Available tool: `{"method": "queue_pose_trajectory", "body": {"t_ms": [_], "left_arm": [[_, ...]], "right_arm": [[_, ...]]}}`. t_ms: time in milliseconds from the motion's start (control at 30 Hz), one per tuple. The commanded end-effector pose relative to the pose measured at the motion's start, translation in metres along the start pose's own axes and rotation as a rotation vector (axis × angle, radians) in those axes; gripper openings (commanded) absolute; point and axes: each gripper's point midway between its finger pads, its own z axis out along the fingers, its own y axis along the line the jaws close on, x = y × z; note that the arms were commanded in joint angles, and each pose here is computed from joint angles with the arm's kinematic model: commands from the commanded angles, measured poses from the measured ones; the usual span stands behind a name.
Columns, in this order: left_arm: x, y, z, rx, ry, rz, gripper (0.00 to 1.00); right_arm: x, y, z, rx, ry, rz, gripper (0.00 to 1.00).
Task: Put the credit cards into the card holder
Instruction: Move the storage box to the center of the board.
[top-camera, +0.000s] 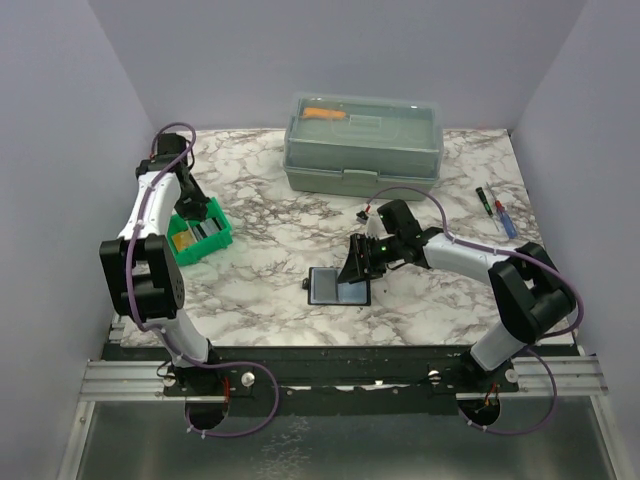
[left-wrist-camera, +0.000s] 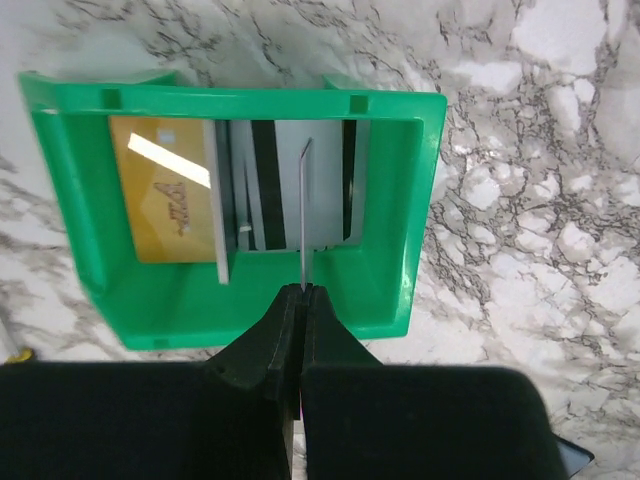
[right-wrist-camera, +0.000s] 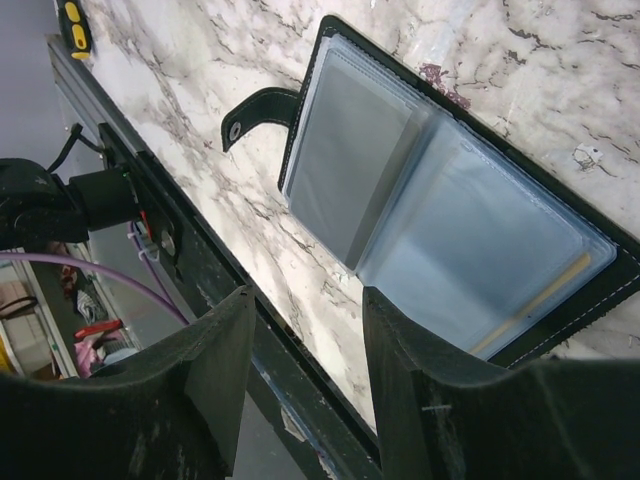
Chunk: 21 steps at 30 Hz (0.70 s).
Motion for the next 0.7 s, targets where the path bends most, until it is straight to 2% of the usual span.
{"method": "queue_pose_trajectory", "body": {"t_ms": [0, 500, 667], "left_arm": [[0.018, -0.021, 0.036, 0.123, 0.081, -0.013, 0.00], [0.016, -0.119, 0.057, 0.335, 0.111, 0.024, 0.00], [0.016, -0.140, 0.049, 0.370, 0.091, 0.081, 0.00]], "right_arm": [[-0.005, 0.003, 0.002, -0.020, 0.003, -0.011, 0.50], [-0.001, -0.003, 0.003, -0.001, 0.009, -0.005, 0.50], [-0.002, -0.004, 0.002, 0.013, 0.006, -0.007, 0.50]]}}
